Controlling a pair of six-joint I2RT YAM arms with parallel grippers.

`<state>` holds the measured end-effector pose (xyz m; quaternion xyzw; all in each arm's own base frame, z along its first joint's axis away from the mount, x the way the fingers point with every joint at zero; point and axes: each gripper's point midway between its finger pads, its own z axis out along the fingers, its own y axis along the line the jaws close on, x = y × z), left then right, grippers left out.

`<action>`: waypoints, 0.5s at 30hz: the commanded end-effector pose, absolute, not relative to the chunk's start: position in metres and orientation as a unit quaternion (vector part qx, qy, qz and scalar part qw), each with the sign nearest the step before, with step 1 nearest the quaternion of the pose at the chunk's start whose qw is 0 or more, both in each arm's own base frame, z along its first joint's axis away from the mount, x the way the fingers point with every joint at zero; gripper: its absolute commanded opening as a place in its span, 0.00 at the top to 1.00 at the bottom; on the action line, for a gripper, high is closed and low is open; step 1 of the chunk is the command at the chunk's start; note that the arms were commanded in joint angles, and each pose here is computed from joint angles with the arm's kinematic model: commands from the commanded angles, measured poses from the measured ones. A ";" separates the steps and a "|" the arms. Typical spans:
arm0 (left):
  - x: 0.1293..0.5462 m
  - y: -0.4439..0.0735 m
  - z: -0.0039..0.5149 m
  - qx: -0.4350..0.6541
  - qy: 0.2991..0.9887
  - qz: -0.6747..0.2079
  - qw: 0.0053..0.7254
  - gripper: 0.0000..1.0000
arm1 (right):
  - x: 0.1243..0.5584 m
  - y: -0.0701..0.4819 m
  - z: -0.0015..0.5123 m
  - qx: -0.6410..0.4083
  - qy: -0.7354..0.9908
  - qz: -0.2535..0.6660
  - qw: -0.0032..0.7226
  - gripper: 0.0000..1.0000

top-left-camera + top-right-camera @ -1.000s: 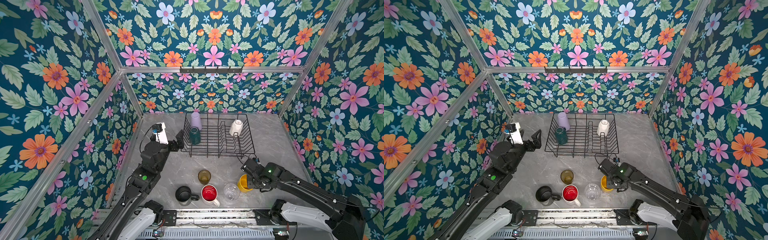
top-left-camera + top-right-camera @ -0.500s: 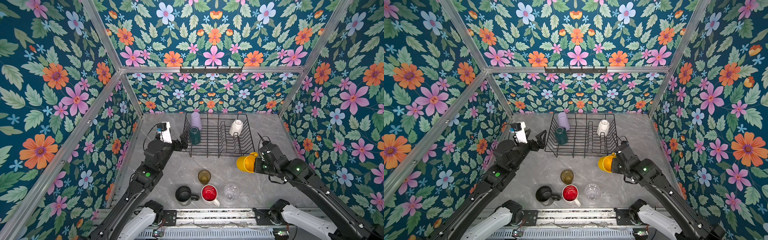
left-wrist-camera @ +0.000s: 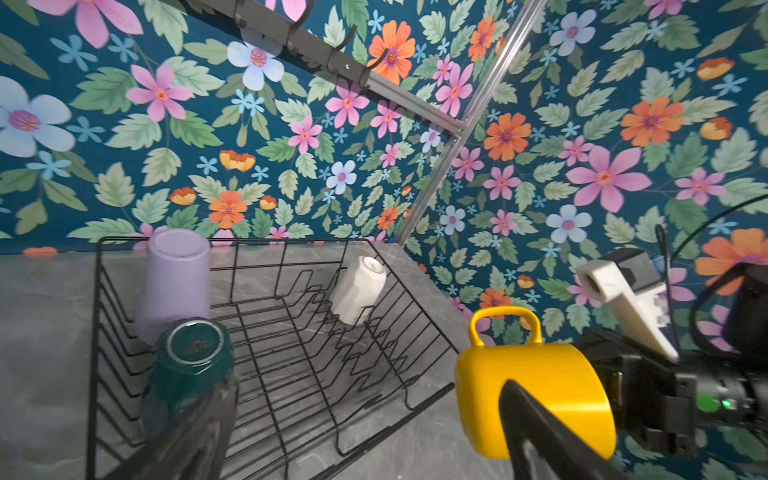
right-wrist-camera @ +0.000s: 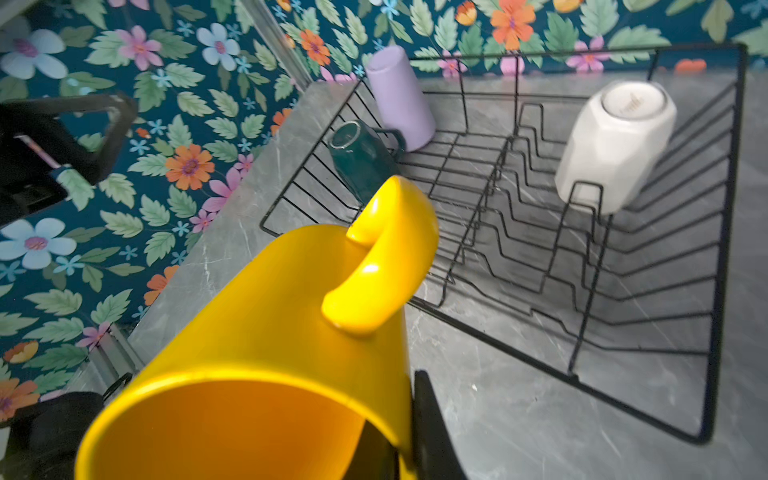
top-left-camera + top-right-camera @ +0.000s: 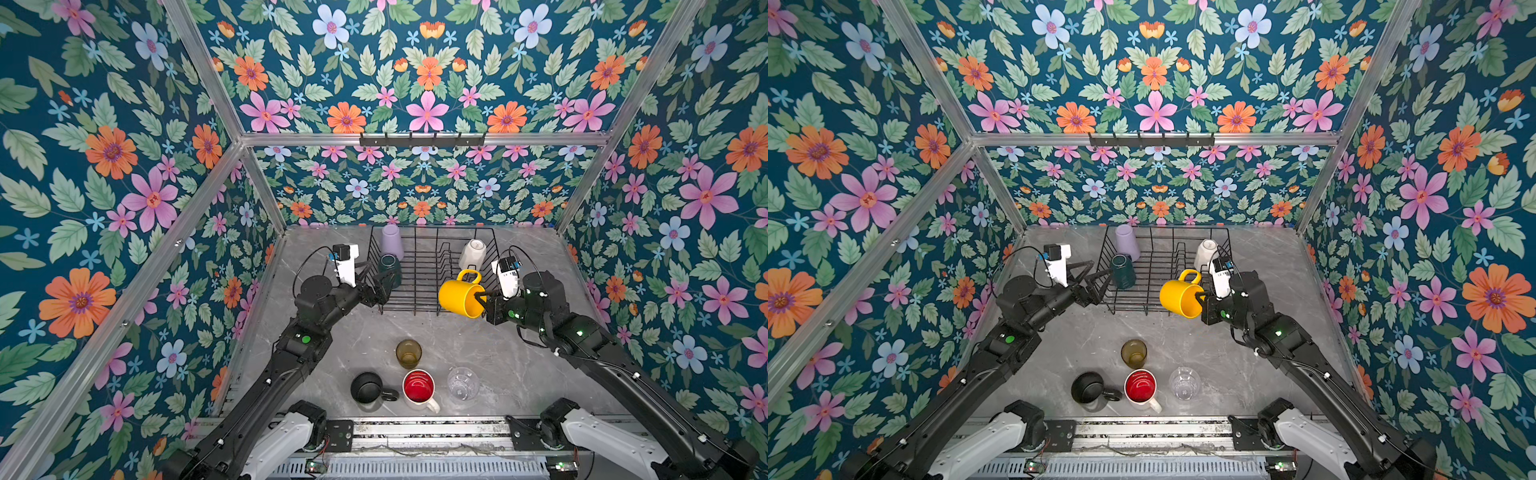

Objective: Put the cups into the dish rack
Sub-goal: 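Lift the yellow mug with the right gripper while the left gripper reaches in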

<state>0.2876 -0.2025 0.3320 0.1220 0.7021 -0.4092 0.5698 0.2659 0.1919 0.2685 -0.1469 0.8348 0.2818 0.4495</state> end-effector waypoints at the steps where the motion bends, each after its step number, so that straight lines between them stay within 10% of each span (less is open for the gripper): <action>1: 0.272 -0.217 0.349 0.165 0.668 -0.464 0.558 0.01 | 0.268 0.212 0.326 -0.222 0.742 0.320 0.546 1.00; 15: 0.224 -0.248 0.356 0.281 0.601 -0.572 0.483 0.01 | 0.241 0.253 0.363 -0.345 0.663 0.403 0.528 1.00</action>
